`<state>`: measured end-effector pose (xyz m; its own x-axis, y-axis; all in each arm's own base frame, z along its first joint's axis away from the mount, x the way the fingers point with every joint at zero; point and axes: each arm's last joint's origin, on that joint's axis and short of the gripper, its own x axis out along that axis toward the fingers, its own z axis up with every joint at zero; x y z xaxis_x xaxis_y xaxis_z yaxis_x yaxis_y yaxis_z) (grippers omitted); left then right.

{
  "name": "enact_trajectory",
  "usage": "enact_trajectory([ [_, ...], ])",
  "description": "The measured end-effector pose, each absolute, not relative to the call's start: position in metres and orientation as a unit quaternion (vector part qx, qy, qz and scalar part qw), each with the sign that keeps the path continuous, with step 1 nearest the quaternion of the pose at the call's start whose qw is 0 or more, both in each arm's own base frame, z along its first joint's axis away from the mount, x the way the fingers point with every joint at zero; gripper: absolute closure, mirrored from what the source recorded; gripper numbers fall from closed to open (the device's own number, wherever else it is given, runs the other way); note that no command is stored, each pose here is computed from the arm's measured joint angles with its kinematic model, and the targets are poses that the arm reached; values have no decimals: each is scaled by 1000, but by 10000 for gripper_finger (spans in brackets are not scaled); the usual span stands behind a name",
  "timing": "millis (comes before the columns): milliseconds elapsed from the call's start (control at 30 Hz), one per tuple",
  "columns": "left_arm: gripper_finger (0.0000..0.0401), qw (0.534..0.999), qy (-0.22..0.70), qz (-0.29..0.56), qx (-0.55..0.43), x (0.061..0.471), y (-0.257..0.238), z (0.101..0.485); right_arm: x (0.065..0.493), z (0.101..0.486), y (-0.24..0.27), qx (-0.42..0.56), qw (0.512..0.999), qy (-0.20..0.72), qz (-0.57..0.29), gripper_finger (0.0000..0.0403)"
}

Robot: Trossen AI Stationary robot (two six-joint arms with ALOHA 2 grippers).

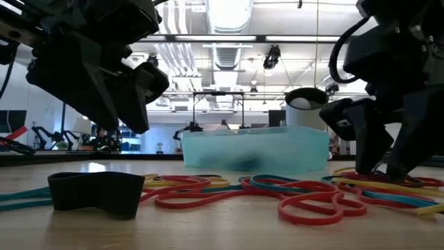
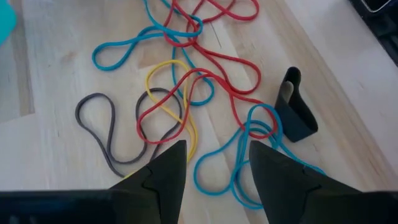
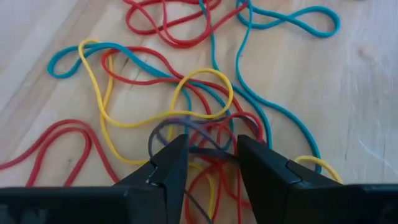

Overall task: Pick and place rubber bands into bin
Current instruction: Put the violet rubber band into the blue bin

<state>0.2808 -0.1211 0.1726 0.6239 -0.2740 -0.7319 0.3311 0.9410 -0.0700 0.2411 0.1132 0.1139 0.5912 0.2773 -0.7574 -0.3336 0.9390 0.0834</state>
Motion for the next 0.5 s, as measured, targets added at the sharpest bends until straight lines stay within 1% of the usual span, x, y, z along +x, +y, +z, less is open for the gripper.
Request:
enact_trajectory([
  [300,241,899,403,-167,37,280,-121,171,240,113,113,-34,889,425,169,295],
  [400,241,899,403,-166,37,280,-121,171,240,113,113,-36,889,425,169,312],
  [500,241,899,404,-166,37,280,-120,171,240,114,113,-40,889,423,171,341],
])
